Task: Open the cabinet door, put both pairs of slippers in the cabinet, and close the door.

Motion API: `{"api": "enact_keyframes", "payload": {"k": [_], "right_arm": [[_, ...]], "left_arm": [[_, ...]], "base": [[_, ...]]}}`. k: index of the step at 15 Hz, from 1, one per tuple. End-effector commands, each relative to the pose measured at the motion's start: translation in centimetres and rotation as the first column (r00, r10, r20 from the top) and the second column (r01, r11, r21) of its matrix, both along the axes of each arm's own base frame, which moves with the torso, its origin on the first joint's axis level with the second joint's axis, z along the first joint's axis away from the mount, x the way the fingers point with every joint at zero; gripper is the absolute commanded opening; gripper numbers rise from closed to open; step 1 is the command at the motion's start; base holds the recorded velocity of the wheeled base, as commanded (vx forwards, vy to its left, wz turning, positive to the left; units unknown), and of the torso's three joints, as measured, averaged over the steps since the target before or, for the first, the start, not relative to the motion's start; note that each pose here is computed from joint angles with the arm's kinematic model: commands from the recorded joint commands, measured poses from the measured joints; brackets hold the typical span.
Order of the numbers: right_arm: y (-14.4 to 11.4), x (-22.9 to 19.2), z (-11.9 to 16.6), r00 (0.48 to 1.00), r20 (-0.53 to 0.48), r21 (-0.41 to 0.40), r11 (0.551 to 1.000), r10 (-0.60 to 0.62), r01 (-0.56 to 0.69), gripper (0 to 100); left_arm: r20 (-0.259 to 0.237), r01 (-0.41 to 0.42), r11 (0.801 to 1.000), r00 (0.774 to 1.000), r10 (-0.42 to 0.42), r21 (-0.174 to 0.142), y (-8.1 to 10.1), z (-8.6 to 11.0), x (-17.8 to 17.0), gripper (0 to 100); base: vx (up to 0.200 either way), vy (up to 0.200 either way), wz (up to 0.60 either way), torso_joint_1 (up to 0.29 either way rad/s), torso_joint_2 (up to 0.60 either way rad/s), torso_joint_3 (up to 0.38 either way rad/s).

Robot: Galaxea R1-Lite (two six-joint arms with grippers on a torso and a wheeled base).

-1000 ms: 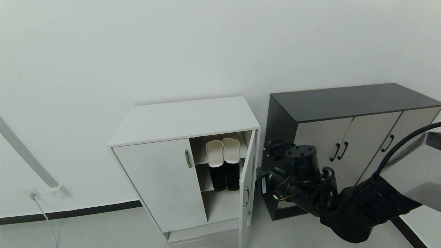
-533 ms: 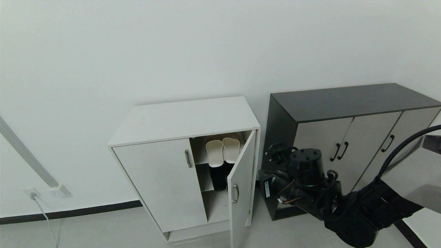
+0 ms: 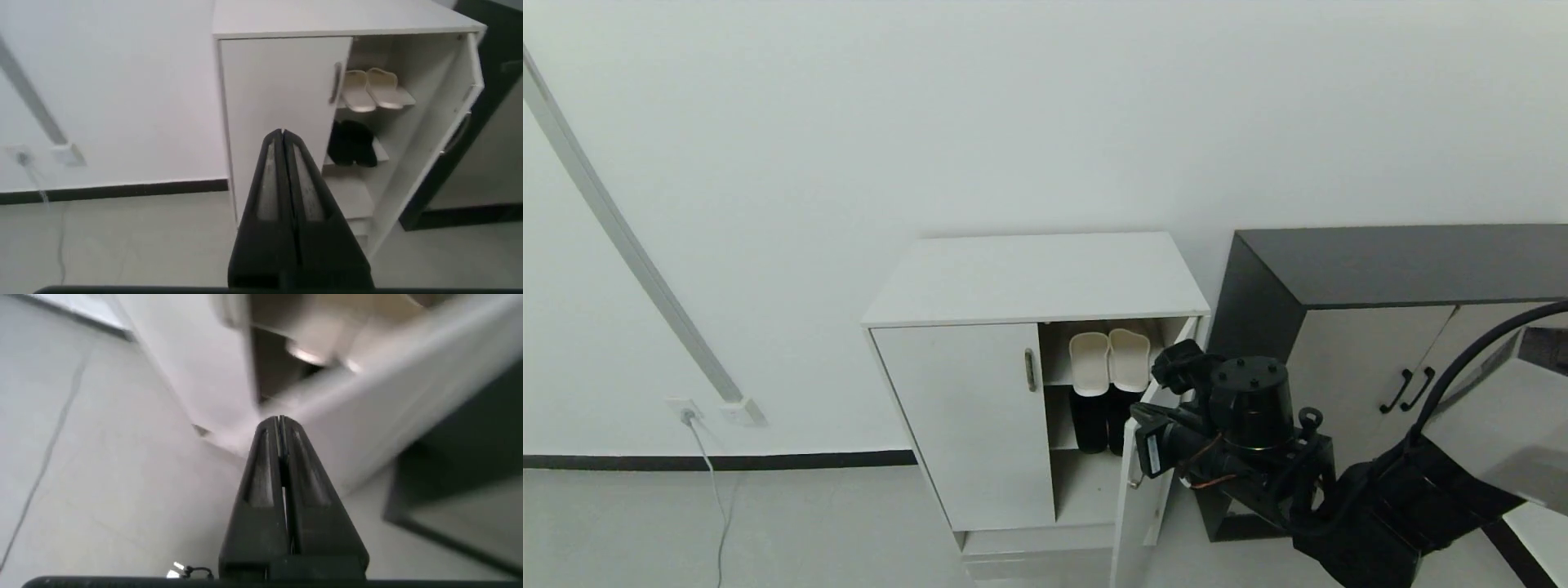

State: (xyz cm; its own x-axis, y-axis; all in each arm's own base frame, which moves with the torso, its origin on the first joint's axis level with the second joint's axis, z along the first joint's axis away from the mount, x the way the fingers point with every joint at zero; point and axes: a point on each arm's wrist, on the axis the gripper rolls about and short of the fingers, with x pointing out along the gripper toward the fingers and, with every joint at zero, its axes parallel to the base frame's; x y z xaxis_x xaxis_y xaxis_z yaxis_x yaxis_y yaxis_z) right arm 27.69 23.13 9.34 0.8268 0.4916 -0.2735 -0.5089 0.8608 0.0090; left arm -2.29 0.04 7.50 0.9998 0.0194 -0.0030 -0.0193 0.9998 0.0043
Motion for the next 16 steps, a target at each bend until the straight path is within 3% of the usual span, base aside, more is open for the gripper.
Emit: {"api": "enact_keyframes", "payload": {"k": [1, 6, 12, 16], "right_arm": [[-0.2, -0.1, -0.2, 1.0, 0.001, -0.008, 1.0, -0.001, 0.001, 0], [-0.5, -0.2, 0.6, 0.999, 0.039, 0.004, 1.0, -0.01, 0.01, 0], [-3.0, -3.2, -1.8, 0.998, -0.068, -0.088, 0.996, -0.01, 0.004, 0], [-2.7, -3.0, -2.7, 0.996, -0.089, -0.103, 0.995, -0.005, -0.004, 0]], "left_arm": [[-0.002, 0.001, 1.0, 1.0, -0.001, 0.0, 0.0, 0.0, 0.0, 0], [-0.002, 0.001, 1.0, 1.0, -0.001, 0.0, 0.0, 0.0, 0.0, 0], [-0.002, 0.006, 1.0, 1.0, -0.006, 0.0, 0.0, 0.0, 0.0, 0], [-0.002, 0.006, 1.0, 1.0, -0.006, 0.0, 0.0, 0.0, 0.0, 0]], "base": [[0.0, 0.0, 0.0, 0.0, 0.0, 0.0], [0.0, 0.0, 0.0, 0.0, 0.0, 0.0], [0.2, 0.0, 0.0, 0.001, 0.0, 0.002], [0.0, 0.0, 0.0, 0.0, 0.0, 0.0]]}}
